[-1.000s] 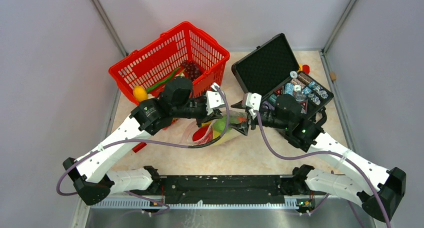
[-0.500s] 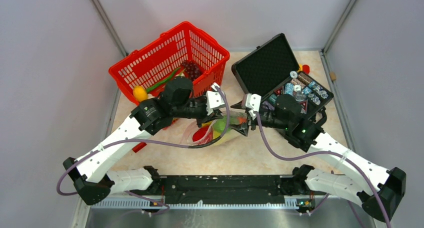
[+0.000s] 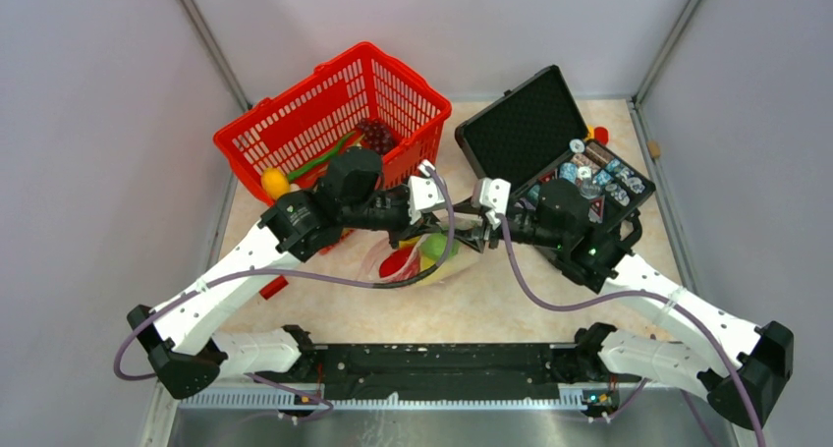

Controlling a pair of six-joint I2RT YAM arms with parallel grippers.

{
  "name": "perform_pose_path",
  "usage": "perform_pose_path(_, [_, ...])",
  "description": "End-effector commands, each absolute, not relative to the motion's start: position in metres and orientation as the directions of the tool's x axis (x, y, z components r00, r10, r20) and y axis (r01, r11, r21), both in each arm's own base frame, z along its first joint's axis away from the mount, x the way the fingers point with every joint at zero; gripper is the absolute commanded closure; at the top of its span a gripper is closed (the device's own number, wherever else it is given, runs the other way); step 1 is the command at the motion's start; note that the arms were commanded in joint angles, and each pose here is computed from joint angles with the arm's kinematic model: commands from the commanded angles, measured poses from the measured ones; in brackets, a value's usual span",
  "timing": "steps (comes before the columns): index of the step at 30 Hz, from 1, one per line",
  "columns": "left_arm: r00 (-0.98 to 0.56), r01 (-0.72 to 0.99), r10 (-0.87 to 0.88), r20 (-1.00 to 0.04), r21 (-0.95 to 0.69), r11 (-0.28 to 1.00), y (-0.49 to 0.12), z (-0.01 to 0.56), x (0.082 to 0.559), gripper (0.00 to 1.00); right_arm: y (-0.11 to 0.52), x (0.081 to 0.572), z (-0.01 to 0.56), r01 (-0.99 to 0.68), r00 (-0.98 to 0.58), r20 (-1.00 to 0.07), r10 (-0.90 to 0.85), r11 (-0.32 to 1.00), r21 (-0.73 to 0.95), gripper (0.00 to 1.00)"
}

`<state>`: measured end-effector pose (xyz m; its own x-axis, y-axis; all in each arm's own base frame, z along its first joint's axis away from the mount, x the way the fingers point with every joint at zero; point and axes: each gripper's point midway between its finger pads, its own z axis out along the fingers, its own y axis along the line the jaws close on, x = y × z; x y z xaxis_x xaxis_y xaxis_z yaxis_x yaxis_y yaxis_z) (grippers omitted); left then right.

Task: Place the food in the zip-top bag and seal the zipper
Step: Zip the zipper food storage bag at the center of the board.

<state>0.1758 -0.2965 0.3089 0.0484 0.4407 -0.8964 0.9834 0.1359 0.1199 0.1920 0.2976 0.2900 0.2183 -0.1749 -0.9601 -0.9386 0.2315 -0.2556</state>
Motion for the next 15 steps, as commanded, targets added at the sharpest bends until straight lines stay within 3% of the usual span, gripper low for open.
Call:
perform_pose_path(1, [0.086, 0.980, 0.375, -0.923, 0.146, 0.136, -0.2992, 0.3380, 0.1742, 1.00, 0.3007, 0.1926, 0.3382, -0.911, 0.325, -0.943, -0.073, 0.244, -0.332, 0.58])
perform_pose_path(5, [0.090, 0.979, 0.375, -0.923, 0.151, 0.136, -0.2987, 0.3380, 0.1743, 1.00, 0.3022, 0.1882, 0.3381, -0.919, 0.319, -0.946, -0.059, 0.224, -0.324, 0.75])
perform_pose_path(7, [0.090, 0.979, 0.375, -0.923, 0.151, 0.137, -0.2988, 0.3382, 0.1745, 1.00, 0.3031, 0.1866, 0.3356, -0.924, 0.311, -0.948, -0.061, 0.212, -0.317, 0.78])
perform_pose_path(11, [0.090, 0.978, 0.378, -0.921, 0.154, 0.143, -0.2979, 0.3375, 0.1753, 1.00, 0.3031, 0.1850, 0.3323, -0.927, 0.309, -0.949, -0.069, 0.201, -0.316, 1.00])
perform_pose_path(15, [0.078, 0.973, 0.398, -0.914, 0.156, 0.167, -0.2930, 0.3308, 0.1777, 1.00, 0.2989, 0.1913, 0.3331, -0.915, 0.308, -0.948, -0.077, 0.248, -0.318, 1.00])
